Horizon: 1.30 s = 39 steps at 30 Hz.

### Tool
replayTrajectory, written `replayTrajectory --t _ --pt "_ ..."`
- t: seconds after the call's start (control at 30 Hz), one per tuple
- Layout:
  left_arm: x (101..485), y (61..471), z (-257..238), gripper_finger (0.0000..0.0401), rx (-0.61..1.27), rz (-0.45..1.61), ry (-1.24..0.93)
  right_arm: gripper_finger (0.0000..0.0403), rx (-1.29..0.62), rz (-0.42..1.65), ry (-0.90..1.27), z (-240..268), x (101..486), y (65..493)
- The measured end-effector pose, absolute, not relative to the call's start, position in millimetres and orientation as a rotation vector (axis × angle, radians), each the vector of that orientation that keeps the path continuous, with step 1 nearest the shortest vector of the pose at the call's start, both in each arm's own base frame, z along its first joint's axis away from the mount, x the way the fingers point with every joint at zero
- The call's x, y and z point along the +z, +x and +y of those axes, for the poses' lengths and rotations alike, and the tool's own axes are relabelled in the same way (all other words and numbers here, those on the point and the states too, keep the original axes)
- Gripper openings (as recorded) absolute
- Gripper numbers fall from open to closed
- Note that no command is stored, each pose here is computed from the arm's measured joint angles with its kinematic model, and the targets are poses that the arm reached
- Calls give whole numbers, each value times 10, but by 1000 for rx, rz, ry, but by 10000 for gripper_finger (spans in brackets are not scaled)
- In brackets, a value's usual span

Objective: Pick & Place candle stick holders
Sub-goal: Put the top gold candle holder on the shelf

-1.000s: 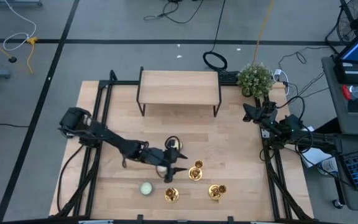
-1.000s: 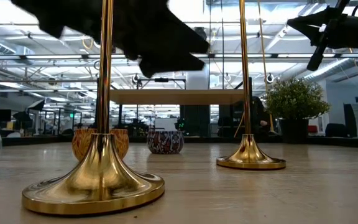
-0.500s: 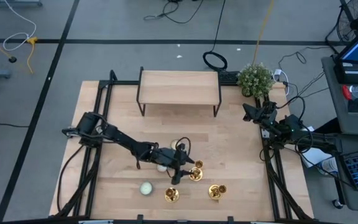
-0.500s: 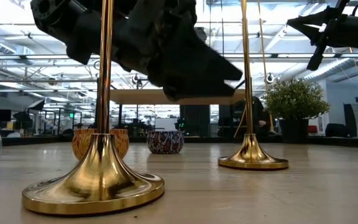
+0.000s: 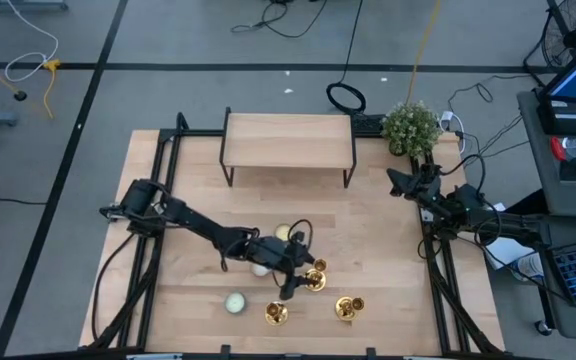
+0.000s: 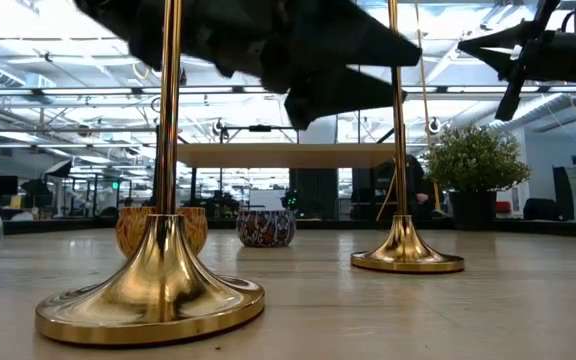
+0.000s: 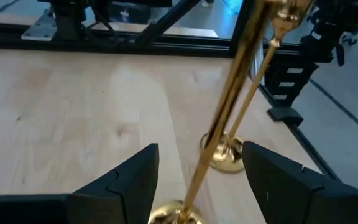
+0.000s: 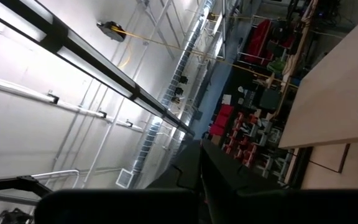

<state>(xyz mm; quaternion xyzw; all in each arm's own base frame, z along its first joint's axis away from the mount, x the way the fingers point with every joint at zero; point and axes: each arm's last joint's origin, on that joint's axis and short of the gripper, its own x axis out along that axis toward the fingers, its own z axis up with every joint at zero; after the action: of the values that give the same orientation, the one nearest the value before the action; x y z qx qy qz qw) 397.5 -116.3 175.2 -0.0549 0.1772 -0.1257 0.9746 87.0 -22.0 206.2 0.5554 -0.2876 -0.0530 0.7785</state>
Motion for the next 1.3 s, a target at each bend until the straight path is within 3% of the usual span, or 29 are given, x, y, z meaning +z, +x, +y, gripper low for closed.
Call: replayTrajectory --t 0.5,1.0,1.17,1.3 --pt "1725 3990 -1107 234 -236 428 -104 9 -102 -626 1224 -219 2065 869" --pt "1725 3988 -1105 43 -326 440 -131 9 -119 -609 1202 -221 2051 875" --pt "1730 3991 -1105 13 -327 434 -132 9 -124 -603 1201 -221 2045 878" --pt "1729 3992 -1100 18 -317 435 -139 9 -124 -603 1201 -221 2045 878"
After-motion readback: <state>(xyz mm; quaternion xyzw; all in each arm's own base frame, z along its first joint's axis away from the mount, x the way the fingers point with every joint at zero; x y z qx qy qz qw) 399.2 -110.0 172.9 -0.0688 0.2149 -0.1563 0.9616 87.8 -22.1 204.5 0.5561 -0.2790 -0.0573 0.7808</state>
